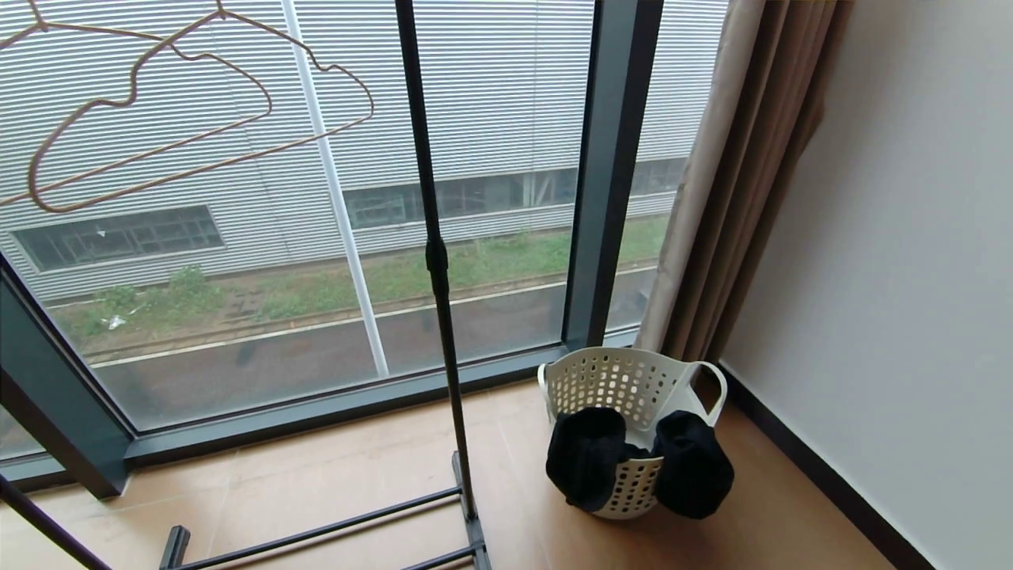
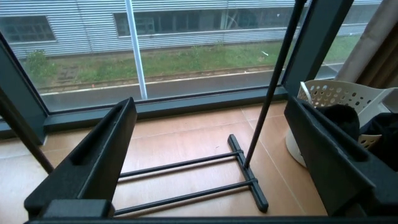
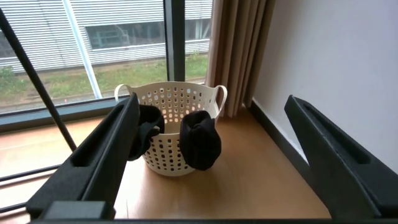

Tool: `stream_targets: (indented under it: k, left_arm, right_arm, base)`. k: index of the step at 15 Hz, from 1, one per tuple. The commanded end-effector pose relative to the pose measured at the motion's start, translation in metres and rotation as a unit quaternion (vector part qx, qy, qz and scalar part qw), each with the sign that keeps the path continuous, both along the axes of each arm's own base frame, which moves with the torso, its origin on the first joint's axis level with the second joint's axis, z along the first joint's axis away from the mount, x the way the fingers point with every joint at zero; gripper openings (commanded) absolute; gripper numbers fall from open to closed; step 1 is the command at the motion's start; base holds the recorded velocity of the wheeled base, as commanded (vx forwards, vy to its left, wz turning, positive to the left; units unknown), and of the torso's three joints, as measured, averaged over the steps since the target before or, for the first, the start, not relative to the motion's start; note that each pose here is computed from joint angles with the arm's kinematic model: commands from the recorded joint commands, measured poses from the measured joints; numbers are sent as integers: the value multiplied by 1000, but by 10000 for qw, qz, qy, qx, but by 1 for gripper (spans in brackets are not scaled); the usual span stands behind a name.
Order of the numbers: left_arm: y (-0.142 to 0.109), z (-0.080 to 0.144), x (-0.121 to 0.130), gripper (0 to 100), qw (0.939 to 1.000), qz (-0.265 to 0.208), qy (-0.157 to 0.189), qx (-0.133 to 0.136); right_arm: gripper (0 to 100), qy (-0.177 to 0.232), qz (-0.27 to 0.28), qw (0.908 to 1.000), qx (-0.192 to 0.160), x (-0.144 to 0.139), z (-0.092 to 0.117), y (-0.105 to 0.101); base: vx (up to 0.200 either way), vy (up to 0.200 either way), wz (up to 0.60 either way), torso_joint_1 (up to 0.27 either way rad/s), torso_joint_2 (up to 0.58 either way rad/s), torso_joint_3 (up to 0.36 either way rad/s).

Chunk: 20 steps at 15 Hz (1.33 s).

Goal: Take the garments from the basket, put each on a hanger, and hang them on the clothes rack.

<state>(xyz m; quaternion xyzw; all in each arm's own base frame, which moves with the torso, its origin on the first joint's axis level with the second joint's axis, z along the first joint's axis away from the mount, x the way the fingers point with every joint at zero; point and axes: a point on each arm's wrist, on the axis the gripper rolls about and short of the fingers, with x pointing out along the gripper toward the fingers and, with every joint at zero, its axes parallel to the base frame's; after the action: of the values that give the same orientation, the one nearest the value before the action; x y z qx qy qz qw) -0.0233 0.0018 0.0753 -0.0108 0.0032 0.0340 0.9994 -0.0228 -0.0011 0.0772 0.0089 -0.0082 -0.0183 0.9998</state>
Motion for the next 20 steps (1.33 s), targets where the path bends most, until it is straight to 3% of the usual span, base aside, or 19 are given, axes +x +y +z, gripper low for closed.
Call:
stream_targets:
  k: [1,9,20]
  left_arm:
    - [0,0,0,100,10000,6,-6,-5]
    - [0,0,0,100,10000,14,-6,-13]
    - [0,0,0,100,10000,-2,1,-21]
  right_arm:
    - [100,-11,0,10000,-3,0,0,0]
    - [100,-12,-7,10000,13,0,0,0]
    - [100,82,-8,10000,-19,0,-2,0]
  base:
    - [0,0,0,0,0,0]
    - [0,0,0,0,0,-9]
    - [0,0,0,2,2,-191]
